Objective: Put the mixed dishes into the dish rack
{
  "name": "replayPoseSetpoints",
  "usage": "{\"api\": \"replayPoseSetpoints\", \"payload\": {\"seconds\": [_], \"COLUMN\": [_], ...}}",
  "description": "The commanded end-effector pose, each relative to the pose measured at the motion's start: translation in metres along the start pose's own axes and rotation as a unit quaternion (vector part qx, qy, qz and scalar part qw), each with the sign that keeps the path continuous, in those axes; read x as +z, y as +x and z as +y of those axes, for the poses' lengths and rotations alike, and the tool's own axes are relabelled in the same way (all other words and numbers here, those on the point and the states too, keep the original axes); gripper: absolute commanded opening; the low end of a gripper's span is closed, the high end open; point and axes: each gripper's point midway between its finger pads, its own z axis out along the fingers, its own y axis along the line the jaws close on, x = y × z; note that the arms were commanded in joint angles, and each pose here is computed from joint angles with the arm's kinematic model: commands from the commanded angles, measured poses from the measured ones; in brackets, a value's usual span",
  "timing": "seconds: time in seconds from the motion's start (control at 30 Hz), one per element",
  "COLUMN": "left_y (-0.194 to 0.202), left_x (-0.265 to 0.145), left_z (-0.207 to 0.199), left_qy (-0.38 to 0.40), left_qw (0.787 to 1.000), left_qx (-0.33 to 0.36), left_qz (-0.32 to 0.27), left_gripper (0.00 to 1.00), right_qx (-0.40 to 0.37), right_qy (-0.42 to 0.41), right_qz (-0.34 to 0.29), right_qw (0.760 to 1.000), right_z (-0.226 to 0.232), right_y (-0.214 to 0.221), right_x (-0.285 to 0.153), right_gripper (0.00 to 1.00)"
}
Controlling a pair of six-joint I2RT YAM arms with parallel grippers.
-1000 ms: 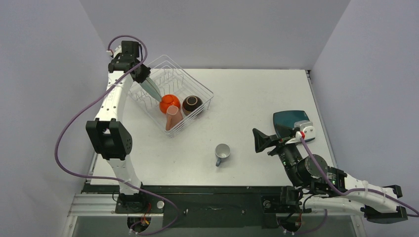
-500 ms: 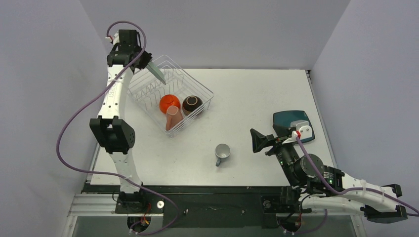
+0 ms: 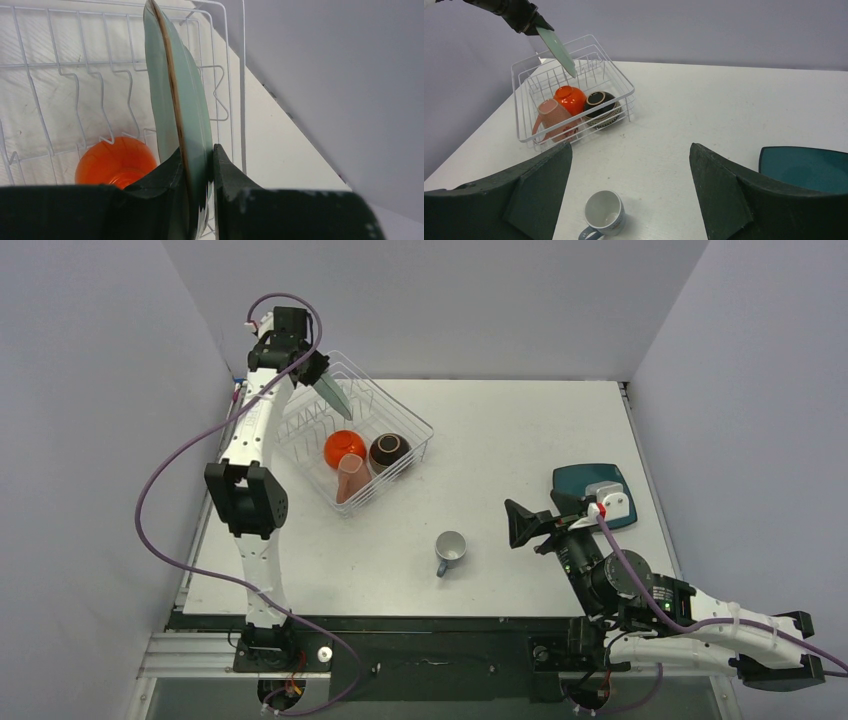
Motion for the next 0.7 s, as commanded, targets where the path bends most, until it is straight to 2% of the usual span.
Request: {"api": "replayPoseSetpoints", "payload": {"seconds": [0.0, 0.67], "left_y": [-0.039, -0.014], "left_x": [-0.028, -0.006], "left_z": [-0.059, -0.027], "left_qy": [0.090, 0.022], "left_qw": [0.993, 0.998], "left_qx": [-0.039, -0.032], "left_qz": [-0.072, -0.056], "left_gripper": [0.00, 0.00], "right_qx": [0.016, 0.019], "right_qy": [0.016, 0.023], "right_qz": [-0.008, -0.007], "right_qw": [1.000, 1.000], "right_z": [-0.007, -0.011], "right_y": [-0.013, -0.006], "right_x": [-0.001, -0.001], "right_gripper": [0.82, 0.82]}}
